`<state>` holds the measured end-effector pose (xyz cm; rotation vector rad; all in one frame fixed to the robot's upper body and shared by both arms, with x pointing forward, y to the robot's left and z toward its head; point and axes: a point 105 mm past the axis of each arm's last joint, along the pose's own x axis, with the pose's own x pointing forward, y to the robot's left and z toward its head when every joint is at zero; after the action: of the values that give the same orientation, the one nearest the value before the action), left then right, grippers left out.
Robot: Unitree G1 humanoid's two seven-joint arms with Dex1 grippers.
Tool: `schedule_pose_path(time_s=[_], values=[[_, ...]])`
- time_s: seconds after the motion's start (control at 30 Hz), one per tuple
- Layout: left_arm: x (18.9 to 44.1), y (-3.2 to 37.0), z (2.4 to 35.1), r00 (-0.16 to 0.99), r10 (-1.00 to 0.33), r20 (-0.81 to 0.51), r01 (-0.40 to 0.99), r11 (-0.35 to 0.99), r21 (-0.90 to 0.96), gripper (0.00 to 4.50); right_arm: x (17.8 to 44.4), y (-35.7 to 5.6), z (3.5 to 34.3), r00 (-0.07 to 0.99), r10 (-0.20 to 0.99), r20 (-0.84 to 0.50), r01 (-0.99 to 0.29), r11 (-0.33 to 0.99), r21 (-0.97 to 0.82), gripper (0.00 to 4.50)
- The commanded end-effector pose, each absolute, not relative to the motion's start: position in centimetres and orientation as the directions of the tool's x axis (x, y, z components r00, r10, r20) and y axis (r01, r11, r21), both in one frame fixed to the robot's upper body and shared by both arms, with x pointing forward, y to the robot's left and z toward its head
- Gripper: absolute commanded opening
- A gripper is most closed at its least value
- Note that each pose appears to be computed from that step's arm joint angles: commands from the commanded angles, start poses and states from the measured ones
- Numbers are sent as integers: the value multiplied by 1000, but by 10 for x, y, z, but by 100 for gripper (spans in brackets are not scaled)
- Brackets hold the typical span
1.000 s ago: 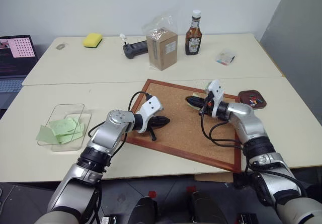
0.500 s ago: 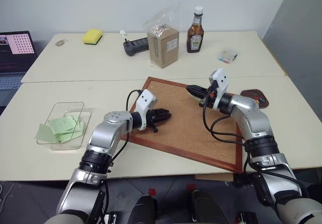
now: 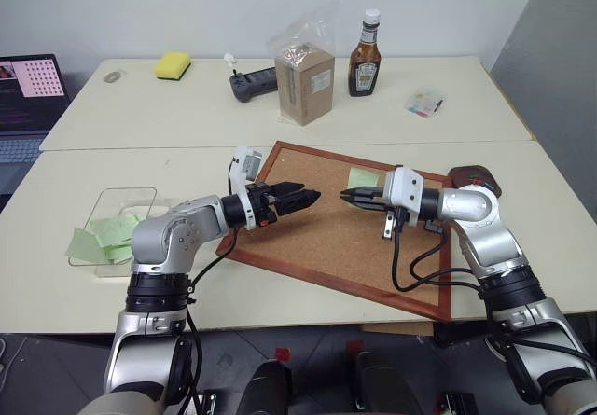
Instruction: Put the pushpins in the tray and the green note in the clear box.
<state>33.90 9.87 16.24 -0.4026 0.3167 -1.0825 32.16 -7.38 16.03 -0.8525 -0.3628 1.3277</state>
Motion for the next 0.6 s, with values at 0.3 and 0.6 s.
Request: schedule_pose_path(time_s=[0.3, 0.6], values=[[318, 67, 183, 252, -967, -32, 849, 237, -472, 449, 300, -66, 157, 61, 941, -332, -494, -260, -829, 0], [316, 68, 168, 236, -968, -82, 826, 244, -508, 449, 295, -52, 169, 26, 954, -299, -458, -255, -852, 0]])
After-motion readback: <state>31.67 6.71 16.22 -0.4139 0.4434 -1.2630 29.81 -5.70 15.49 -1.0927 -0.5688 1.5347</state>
